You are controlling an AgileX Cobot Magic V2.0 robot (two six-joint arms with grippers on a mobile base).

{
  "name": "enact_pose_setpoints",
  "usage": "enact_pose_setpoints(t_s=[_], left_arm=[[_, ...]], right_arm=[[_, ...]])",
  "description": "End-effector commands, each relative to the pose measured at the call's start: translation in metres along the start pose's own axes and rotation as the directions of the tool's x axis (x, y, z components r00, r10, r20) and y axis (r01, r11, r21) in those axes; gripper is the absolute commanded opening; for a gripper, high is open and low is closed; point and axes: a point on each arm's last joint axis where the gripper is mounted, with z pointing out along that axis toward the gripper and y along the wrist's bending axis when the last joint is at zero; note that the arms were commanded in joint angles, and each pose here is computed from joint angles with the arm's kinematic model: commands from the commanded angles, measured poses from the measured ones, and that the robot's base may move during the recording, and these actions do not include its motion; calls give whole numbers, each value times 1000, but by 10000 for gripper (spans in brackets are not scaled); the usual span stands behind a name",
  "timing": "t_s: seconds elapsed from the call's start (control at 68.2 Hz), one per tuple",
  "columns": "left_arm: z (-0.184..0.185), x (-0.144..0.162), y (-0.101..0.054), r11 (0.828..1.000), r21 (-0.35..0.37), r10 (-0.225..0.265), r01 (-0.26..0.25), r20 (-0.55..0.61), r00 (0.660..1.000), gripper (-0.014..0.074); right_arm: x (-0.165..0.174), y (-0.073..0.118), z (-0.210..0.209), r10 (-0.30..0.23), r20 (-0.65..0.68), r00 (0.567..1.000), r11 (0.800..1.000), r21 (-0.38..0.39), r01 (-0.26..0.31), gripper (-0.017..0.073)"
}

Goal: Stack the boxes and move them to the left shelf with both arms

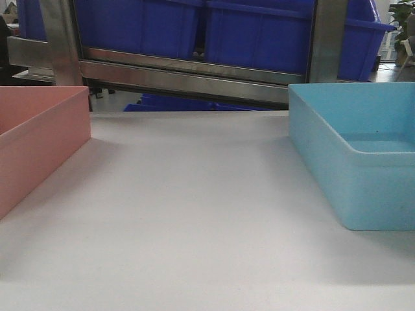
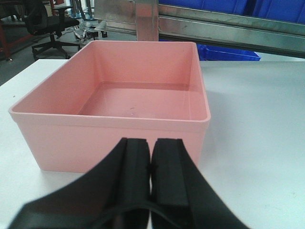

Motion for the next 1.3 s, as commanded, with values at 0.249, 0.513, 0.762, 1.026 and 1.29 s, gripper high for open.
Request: enact_pose_setpoints(t_s=[0.249,0.513,0.762,1.026,1.29], left_arm=[[0,1,1,1000,-17,-15,17,68,998,-4],[0,-5,3,998,-24,-51,54,133,990,-4],[-13,-55,14,982,-73,-115,171,485,867,-4],[4,-158,7,994,-58,100,-87,267,958,7],[70,-215,8,994,21,105,-103,-134,985,367]], right_arm=[[-9,-1,-1,-15,90,996,1000,13,14,49],[-9,-1,-1,-15,90,996,1000,13,14,49],[-9,-1,-1,-15,91,996,1000,13,14,49],[-9,-1,-1,-15,91,996,1000,13,14,49],[-9,-1,-1,-15,91,996,1000,13,14,49]])
